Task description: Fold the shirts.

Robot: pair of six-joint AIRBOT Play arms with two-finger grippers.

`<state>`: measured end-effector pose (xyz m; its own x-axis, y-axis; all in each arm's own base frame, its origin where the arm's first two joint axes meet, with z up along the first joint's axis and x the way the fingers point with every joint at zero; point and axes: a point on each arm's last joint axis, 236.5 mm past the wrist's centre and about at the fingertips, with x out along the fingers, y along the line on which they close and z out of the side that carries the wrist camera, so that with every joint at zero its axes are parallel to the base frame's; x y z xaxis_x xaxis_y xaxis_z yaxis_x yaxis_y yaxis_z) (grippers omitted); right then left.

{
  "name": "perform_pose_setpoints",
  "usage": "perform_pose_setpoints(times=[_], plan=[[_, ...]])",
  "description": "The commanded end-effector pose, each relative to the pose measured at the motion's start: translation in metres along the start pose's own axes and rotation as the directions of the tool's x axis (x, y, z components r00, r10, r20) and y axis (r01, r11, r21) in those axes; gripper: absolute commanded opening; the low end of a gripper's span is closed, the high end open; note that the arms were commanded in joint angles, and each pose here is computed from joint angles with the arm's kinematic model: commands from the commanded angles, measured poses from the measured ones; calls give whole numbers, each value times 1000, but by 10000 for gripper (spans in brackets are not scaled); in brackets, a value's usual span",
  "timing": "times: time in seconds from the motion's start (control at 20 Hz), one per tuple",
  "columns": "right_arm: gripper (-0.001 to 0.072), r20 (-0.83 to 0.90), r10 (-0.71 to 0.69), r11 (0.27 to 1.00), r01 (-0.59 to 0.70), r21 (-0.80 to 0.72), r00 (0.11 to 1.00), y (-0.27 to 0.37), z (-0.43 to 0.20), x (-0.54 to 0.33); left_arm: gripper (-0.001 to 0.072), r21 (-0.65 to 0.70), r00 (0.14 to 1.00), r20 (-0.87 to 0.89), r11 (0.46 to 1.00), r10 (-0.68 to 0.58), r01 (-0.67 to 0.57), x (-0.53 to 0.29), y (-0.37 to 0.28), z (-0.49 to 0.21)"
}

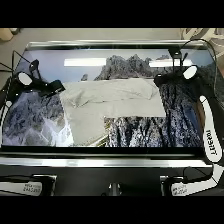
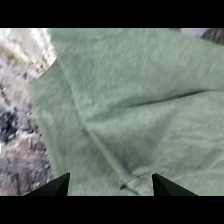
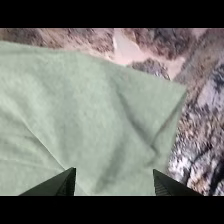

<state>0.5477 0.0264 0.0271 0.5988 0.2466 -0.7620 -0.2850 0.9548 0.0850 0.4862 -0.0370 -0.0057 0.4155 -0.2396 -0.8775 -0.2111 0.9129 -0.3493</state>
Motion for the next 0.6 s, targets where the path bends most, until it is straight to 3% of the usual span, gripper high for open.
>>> perform_pose_setpoints(times=[0.0, 0.05, 0.2, 0.55], plan=[[494, -273, 35, 998, -19, 62, 961, -35, -77, -25, 500, 31, 951, -302, 998, 59, -52, -13, 53, -65], [494, -346, 76, 995, -51, 81, 935, -39, -101, -30, 457, 22, 936, -346, 998, 61, -57, -12, 63, -78], [492, -493, 179, 984, -158, 85, 851, -34, -147, -34, 463, -38, 903, -429, 999, 4, -23, 3, 66, -115], [492, -554, 238, 971, -203, 125, 798, -25, -169, -28, 472, -75, 904, -422, 996, -70, 42, 34, 43, -131]])
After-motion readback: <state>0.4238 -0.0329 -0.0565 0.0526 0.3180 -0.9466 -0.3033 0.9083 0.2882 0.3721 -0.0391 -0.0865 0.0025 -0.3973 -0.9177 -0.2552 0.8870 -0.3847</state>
